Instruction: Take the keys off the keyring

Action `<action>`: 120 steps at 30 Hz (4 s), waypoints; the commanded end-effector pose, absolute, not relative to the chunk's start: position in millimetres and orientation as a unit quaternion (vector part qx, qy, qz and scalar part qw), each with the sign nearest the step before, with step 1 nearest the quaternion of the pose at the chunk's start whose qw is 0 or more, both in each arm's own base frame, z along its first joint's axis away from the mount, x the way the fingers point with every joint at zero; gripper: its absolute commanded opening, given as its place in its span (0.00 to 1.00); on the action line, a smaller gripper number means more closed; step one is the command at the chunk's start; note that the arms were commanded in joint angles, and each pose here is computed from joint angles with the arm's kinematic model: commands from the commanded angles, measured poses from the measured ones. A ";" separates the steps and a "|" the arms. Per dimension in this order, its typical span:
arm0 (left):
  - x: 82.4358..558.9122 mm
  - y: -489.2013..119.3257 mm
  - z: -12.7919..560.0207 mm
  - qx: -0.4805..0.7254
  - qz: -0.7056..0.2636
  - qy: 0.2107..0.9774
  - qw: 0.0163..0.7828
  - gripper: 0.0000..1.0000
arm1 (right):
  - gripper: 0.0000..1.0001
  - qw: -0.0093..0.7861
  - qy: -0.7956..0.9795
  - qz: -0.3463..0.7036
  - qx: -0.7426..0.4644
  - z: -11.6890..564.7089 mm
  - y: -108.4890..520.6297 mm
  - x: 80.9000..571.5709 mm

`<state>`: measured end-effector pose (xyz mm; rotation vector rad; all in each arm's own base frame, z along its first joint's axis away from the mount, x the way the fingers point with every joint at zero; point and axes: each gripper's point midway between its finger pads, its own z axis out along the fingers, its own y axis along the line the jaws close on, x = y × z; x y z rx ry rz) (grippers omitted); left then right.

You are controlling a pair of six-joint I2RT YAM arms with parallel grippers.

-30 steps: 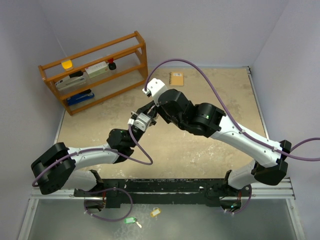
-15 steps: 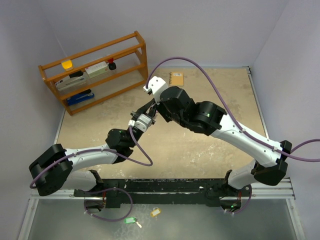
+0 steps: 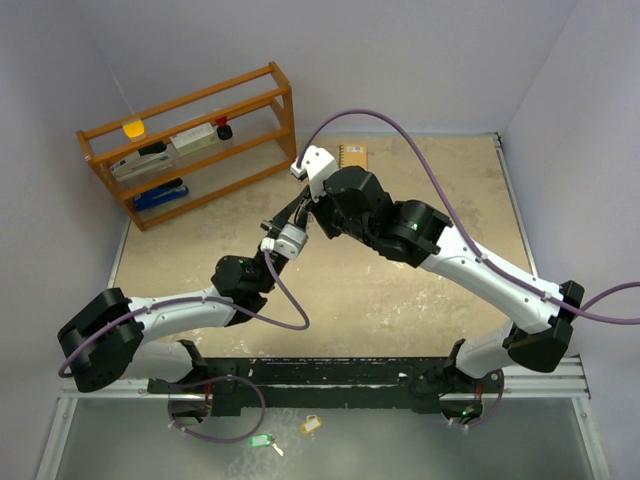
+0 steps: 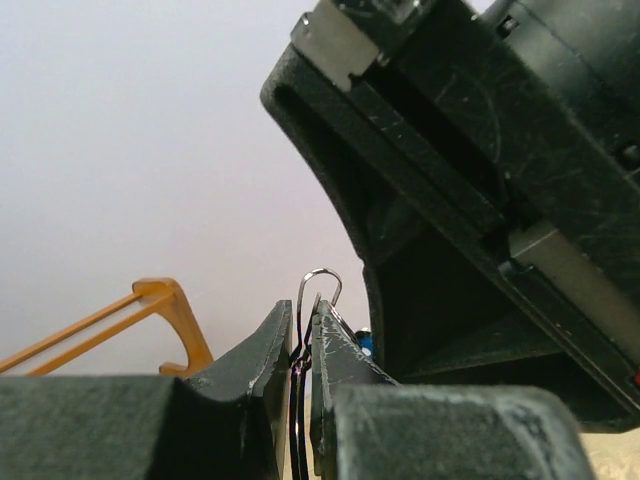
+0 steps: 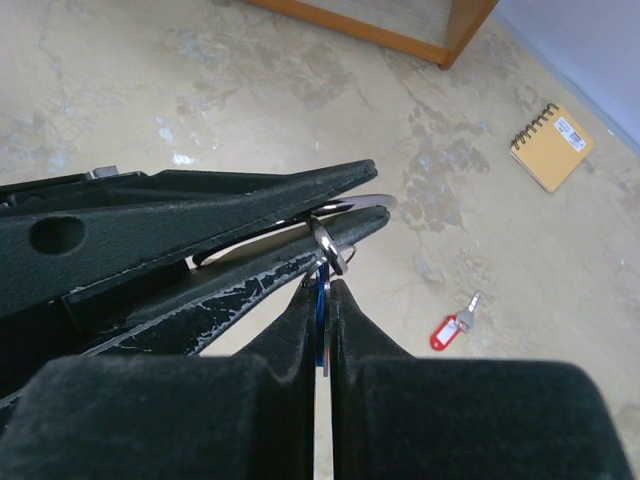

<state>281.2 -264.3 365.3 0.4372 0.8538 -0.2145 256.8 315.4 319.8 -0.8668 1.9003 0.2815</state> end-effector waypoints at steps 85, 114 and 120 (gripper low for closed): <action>347.7 -259.9 116.8 -0.075 -0.384 0.655 0.647 0.34 | 0.08 0.412 0.881 0.161 -0.165 86.3 241.5 481.6; 337.4 -130.6 186.2 -0.068 -0.008 0.732 0.678 0.73 | 0.59 0.625 0.779 0.001 -0.061 209.4 104.6 374.8; 318.2 -74.6 192.5 -0.135 0.103 0.714 0.679 0.74 | 0.67 0.663 0.747 -0.050 0.004 208.7 63.4 348.4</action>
